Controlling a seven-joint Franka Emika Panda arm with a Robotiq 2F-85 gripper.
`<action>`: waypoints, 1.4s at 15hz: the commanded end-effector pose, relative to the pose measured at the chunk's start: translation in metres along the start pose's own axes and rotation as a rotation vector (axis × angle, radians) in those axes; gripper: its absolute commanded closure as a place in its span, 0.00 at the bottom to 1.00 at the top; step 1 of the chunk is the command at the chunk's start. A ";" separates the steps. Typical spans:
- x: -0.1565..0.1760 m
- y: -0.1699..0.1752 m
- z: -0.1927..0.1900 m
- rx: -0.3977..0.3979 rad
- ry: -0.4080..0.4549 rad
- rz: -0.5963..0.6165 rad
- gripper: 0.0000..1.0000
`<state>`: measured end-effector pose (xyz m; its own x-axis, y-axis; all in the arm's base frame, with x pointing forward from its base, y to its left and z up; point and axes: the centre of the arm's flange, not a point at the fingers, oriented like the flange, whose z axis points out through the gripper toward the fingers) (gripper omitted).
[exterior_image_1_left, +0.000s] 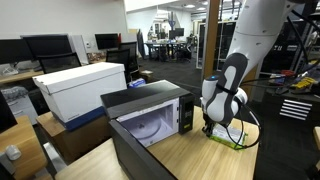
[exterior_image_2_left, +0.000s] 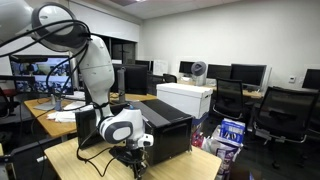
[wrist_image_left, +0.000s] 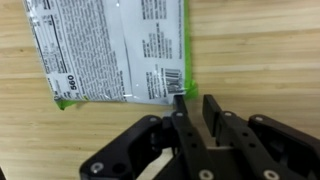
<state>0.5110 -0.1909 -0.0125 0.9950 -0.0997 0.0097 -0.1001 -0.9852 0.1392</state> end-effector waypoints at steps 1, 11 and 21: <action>-0.016 0.006 -0.013 0.019 0.019 -0.037 0.97; -0.037 0.028 0.004 0.027 -0.078 -0.082 0.98; -0.030 0.039 -0.044 -0.015 -0.016 -0.012 0.63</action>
<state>0.4737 -0.2463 -0.0083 0.9926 -0.1088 -0.0535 -0.0999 -0.9841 0.1468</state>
